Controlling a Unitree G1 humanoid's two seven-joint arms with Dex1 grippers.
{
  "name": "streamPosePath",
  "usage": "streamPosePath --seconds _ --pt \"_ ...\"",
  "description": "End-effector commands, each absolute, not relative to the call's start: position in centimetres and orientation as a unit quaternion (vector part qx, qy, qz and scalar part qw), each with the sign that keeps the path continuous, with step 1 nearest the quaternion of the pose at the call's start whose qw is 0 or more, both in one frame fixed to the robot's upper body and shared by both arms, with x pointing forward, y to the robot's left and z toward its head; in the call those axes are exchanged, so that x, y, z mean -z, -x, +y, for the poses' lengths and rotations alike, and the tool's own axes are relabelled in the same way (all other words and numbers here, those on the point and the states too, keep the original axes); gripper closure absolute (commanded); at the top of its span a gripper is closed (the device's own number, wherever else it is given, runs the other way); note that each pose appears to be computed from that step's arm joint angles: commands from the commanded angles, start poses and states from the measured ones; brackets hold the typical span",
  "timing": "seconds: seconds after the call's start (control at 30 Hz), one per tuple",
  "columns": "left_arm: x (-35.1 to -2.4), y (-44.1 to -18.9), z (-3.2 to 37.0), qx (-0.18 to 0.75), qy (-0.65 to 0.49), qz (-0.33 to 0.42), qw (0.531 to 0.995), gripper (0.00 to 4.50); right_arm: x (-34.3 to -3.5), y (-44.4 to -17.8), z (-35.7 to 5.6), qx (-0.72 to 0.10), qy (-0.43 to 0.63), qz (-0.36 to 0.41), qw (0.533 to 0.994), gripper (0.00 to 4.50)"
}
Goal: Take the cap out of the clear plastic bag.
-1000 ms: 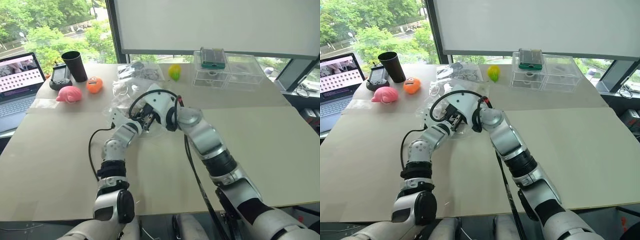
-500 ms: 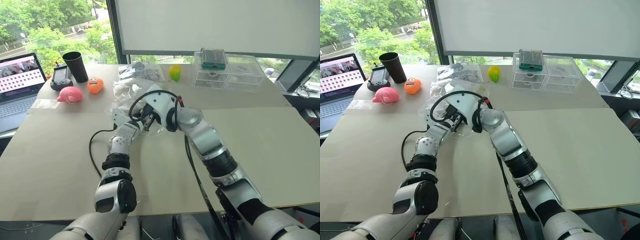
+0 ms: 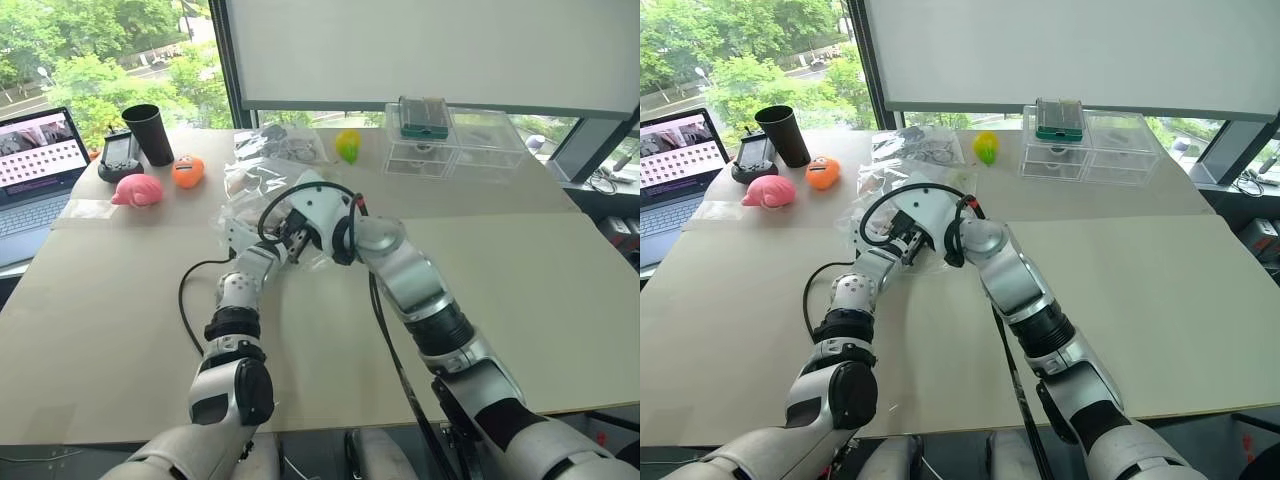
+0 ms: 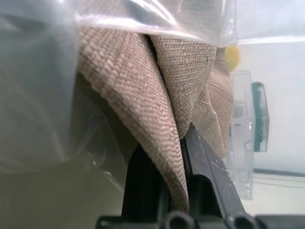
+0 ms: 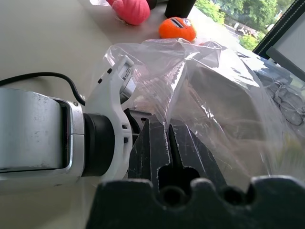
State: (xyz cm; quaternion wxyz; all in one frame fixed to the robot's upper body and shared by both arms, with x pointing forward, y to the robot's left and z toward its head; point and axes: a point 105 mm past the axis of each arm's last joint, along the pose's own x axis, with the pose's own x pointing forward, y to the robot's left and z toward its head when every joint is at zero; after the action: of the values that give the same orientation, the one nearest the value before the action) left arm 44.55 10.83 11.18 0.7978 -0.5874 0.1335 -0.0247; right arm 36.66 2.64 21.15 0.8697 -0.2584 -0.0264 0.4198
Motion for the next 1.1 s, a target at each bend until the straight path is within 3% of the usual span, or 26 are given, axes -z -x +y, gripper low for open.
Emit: streamPosePath --seconds 0.03,0.23,0.5,0.7,0.83,1.1 --pt "-9.1 -43.4 10.7 0.026 0.614 0.158 0.773 4.48 -22.5 -36.0 2.8 -0.421 0.26 -0.054 0.868 4.5" --pt "-12.3 -40.7 11.0 0.1 0.623 0.134 0.764 4.48 -22.0 -35.9 2.7 -0.422 0.261 -0.05 0.867 4.5" --pt "-13.3 -35.3 13.5 0.078 0.571 0.161 0.801 4.48 -21.6 -35.8 2.7 -0.424 0.26 -0.045 0.866 4.5" --pt "-15.5 -32.0 13.0 0.168 0.538 0.16 0.811 4.48 -21.3 -35.7 2.8 -0.429 0.259 -0.043 0.864 4.5" --pt "-17.2 -31.2 14.2 0.186 0.553 0.125 0.802 4.48 -21.3 -35.8 2.8 -0.431 0.26 -0.043 0.863 4.5" --pt "-19.9 -31.8 15.3 0.173 0.645 0.074 0.741 4.48 -21.1 -35.8 3.1 -0.435 0.26 -0.042 0.861 4.5"
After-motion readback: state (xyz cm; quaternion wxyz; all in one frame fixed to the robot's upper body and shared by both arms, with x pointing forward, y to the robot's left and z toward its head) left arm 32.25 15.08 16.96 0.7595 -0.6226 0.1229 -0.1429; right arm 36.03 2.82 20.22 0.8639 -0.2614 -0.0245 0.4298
